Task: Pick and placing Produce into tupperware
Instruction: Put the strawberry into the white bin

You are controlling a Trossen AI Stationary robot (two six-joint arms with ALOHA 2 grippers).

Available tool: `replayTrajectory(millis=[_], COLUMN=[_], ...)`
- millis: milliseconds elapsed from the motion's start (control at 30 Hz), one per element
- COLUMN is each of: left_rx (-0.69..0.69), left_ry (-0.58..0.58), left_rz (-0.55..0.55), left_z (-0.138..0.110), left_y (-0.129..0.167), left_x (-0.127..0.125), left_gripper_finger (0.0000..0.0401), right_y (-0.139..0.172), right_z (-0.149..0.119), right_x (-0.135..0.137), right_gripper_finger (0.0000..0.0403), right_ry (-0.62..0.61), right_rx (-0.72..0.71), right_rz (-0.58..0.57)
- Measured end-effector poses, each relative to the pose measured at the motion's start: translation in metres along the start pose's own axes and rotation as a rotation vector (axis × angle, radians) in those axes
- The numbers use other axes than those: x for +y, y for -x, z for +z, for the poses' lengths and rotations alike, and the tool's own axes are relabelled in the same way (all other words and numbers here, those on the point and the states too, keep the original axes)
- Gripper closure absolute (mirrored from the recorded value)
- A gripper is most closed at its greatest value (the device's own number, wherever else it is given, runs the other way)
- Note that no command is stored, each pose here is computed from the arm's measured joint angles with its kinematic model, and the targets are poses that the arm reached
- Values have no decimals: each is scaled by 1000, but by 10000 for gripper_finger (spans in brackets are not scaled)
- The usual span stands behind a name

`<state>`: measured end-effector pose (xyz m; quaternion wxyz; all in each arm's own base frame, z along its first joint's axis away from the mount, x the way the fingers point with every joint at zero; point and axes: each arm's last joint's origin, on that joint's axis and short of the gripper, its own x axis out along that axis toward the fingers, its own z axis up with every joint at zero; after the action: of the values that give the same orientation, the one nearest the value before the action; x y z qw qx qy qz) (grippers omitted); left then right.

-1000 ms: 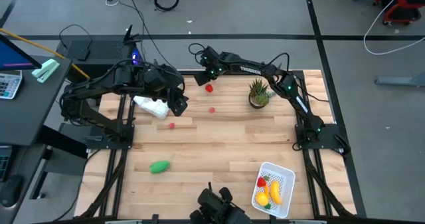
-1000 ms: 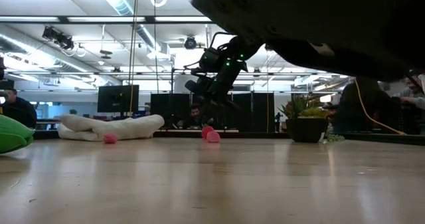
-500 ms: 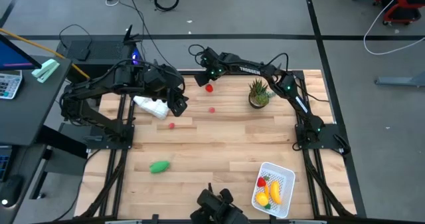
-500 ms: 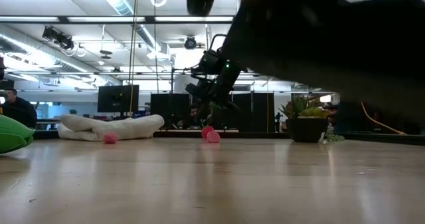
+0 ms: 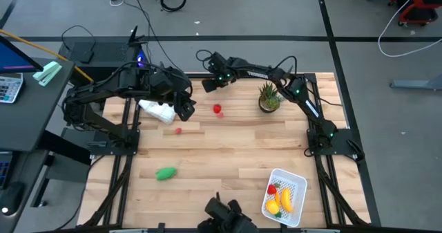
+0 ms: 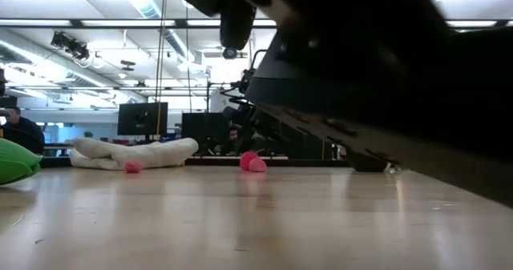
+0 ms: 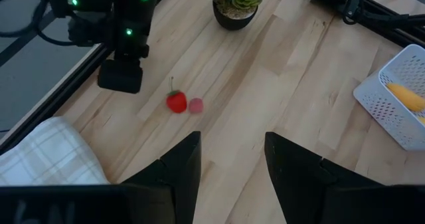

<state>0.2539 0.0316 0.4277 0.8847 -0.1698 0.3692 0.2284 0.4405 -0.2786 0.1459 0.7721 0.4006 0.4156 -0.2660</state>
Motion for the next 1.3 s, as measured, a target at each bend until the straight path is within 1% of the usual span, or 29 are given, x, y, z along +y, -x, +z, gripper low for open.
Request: replayTrajectory(millis=[167, 267, 367, 433, 500, 600, 667, 733, 800, 867, 967, 1100, 1300], left_rx=[2, 2, 3, 5, 7, 9, 9, 9, 7, 5, 3, 3, 3], left_ry=[-1, -2, -2, -3, -2, -4, -4, -5, -12, -26, -26, -26, -26], left_rz=[1, 1, 2, 2, 3, 3, 2, 2, 3, 3, 2, 2, 2], left_z=[0, 0, 0, 0, -1, -1, -1, -1, -1, 0, 0, 0, 0], left_y=[0, 0, 0, 0, 0, 0, 0, 0, 0, 0, 0, 0, 0], left_x=[0, 0, 0, 0, 0, 0, 0, 0, 0, 0, 0, 0, 0], left_gripper_finger=[229, 229, 229, 229, 229, 229, 229, 229, 229, 229, 229, 229, 229], right_y=[-1, 3, 16, 33, 55, 86, 101, 108, 108, 101, 82, 63, 55], right_z=[-4, -2, 5, 11, 13, 7, -1, -12, -21, -31, -44, -51, -52], right_x=[5, 7, 12, 14, 19, 25, 30, 39, 48, 57, 65, 67, 58], right_gripper_finger=[226, 227, 227, 227, 227, 227, 227, 227, 227, 227, 227, 227, 227], right_ry=[60, 66, 89, 116, 162, 252, 350, 456, 543, 617, 675, 667, 635], right_rx=[17, 19, 3, -7, -12, 26, 68, 106, 134, 168, 221, 262, 297], right_rz=[-1, 14, 64, 89, 100, 79, 46, -1, -42, -81, -120, -117, -140])
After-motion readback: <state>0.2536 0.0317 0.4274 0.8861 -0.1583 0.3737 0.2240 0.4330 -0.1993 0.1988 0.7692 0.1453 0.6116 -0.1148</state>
